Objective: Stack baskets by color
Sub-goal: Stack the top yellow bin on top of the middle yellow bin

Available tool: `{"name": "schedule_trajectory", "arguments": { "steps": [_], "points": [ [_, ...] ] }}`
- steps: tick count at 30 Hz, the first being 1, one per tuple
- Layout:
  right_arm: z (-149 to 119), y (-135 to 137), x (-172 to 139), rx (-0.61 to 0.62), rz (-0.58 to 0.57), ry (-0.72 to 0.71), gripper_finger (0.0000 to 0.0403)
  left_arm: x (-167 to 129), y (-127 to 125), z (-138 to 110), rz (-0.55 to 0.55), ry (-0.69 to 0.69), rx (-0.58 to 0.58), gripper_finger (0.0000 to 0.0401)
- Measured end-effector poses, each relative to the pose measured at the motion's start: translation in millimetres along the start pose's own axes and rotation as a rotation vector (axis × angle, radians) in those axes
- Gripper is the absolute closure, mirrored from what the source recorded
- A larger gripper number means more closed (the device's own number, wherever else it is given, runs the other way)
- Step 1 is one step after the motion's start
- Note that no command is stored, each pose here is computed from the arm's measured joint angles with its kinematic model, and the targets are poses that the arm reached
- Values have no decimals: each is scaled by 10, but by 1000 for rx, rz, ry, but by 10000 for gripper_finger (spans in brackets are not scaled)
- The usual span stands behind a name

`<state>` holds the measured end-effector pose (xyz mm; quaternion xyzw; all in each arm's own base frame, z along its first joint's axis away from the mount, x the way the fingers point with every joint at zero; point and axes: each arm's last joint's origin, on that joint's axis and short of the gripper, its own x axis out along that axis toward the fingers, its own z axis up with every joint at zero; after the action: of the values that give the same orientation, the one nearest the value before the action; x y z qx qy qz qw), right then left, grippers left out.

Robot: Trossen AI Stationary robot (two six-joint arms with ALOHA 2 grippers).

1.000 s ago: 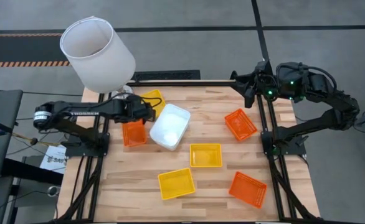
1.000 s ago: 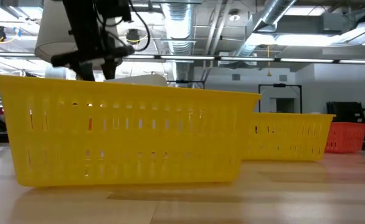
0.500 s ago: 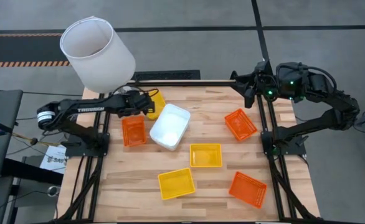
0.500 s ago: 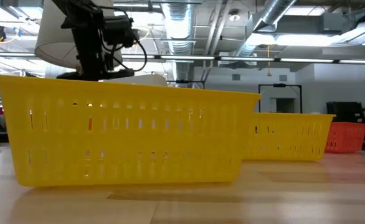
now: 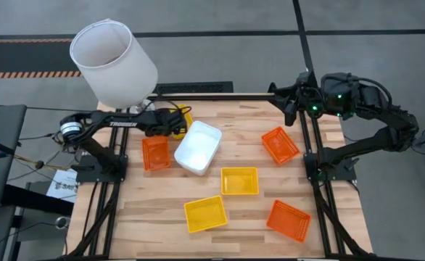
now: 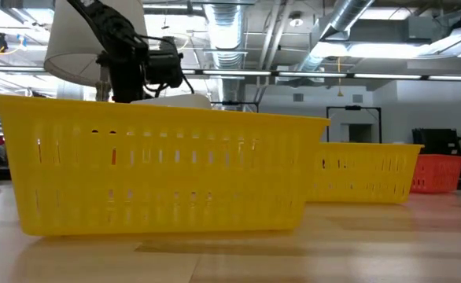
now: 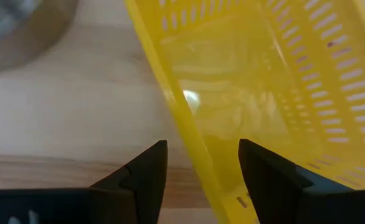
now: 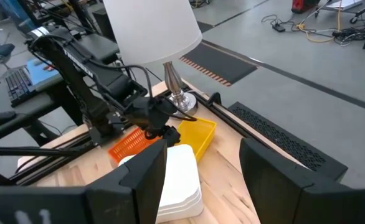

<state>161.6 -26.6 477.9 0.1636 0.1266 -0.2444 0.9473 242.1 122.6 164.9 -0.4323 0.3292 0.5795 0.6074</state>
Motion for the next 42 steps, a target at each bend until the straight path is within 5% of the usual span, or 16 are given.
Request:
{"name": "schedule_trajectory", "arguments": {
  "steps": [13,29,37,42],
  "points": [
    [-31,-4,-1,-10,14,38,177,31,-66,100,-95,-9,-50,391],
    [-48,-12,-1,-17,6,55,177,-198,-395,307,-287,-155,7,401],
    [-60,-17,-3,-48,3,66,177,-810,-788,698,-429,-318,128,401],
    [-59,-20,-6,-64,1,65,177,-1422,-1051,729,-562,-383,282,401]
  ]
}}
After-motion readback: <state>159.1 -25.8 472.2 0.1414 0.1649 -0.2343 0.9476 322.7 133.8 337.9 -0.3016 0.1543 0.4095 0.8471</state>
